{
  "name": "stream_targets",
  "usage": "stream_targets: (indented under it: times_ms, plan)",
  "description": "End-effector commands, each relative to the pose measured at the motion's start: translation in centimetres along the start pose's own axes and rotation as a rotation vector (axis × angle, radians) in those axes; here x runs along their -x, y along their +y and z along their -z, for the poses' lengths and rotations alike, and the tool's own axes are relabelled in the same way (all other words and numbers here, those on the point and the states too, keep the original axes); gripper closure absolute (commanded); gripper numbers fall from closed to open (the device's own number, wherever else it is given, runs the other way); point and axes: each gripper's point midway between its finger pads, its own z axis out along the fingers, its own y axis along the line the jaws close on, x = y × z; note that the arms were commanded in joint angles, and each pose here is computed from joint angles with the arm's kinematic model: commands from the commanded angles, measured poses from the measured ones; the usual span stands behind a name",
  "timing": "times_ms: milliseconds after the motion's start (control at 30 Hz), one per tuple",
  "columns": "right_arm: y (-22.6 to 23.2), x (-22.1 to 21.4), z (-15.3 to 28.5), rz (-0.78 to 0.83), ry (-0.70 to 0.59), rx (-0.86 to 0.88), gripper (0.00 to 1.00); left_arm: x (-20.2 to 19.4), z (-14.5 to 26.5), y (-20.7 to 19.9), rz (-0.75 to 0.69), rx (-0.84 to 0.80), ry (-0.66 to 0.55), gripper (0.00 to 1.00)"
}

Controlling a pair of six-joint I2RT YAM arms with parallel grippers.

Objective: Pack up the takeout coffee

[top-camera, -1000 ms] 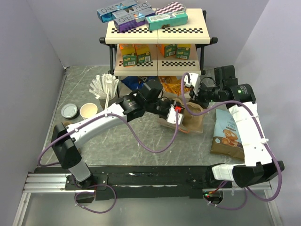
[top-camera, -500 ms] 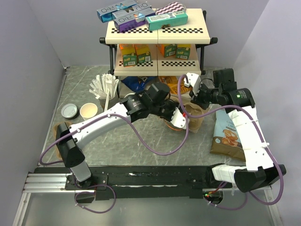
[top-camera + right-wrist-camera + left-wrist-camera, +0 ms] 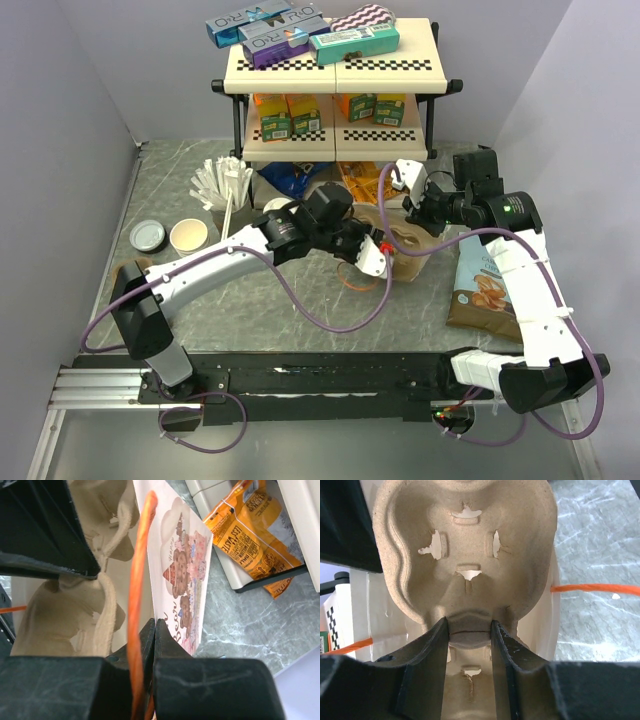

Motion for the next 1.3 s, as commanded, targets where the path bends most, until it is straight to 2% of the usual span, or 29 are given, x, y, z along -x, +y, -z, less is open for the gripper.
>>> stream_targets:
  times_ms: [0,233,600,733,800,933,1100,1267]
  plan:
    - [0.2,1.5,1.0,0.048,-0.060,-0.009,1.00,2.7,1.8,2.5,-0.026,0.089,-0.111,0.99]
    - [1.3,1.3,0.9,0.069,-0.067,0.033,1.00,3.3,1.8,3.3,-0.020,0.118,-0.129,0.99]
    - [1.6,1.0,1.1,0.083,-0.059,0.043,1.00,1.7,2.1,4.3,-0.080,0.200,-0.038,0.99]
    - [1.8,0.8,1.0,0.087,-0.055,0.047,1.00,1.3,2.2,3.8,-0.102,0.176,-0.009,0.99]
    - [1.8,0.9,1.1,0.092,-0.060,0.049,1.00,1.6,2.5,3.7,-0.072,0.166,-0.025,0.99]
    - [2.4,1.6,1.4,0.114,-0.095,0.070,1.00,2.8,3.2,3.2,0.009,0.134,-0.155,0.99]
    - [2.8,1.8,1.6,0.145,-0.127,0.066,1.00,2.6,2.5,1.9,0.107,0.090,-0.194,0.99]
    - [3.0,2.0,1.7,0.130,-0.137,0.078,1.00,2.7,2.1,1.6,0.138,0.090,-0.235,0.99]
